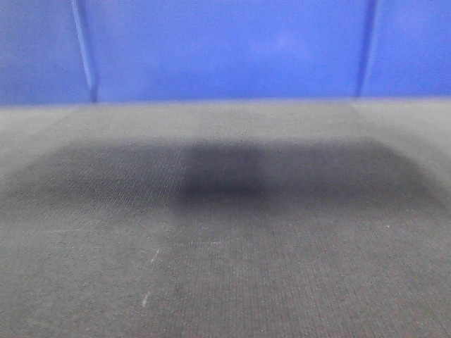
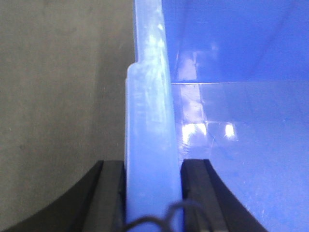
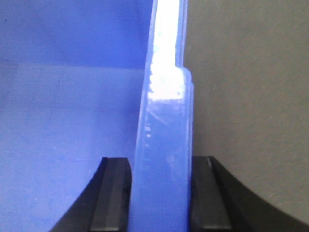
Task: Move blue bin to conveyor side
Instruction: 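Lower the blue bin onto the grey conveyor belt with both grippers, then open both grippers and release the bin rims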
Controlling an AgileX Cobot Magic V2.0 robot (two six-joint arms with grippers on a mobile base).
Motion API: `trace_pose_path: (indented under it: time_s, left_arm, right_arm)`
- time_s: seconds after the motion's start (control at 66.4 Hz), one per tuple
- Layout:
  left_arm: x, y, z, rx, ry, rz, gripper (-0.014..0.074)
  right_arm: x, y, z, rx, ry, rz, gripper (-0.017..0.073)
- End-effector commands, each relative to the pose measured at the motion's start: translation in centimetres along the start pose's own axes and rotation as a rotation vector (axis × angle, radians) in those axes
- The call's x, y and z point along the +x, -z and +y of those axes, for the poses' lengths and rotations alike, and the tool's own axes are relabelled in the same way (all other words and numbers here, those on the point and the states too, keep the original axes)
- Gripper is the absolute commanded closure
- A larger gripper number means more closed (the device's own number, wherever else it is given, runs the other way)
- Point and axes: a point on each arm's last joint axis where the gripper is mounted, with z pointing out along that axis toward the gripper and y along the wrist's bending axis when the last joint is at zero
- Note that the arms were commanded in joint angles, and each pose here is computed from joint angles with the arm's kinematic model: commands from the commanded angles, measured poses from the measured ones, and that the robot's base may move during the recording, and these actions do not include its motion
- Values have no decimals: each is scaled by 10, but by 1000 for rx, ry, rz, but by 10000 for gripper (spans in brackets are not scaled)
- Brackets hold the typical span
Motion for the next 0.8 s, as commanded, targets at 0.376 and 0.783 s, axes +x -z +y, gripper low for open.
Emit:
trace_pose_path:
  time_s: [0.376, 0.783]
  left_arm:
    - [1, -65, -2, -5, -11, 43, 498]
    - [-2, -54, -1, -11, -15, 23, -8]
  right_arm:
    - [-6, -74, -3, -6, -7, 52, 597]
    - [-8, -61, -2, -8, -5, 30, -12]
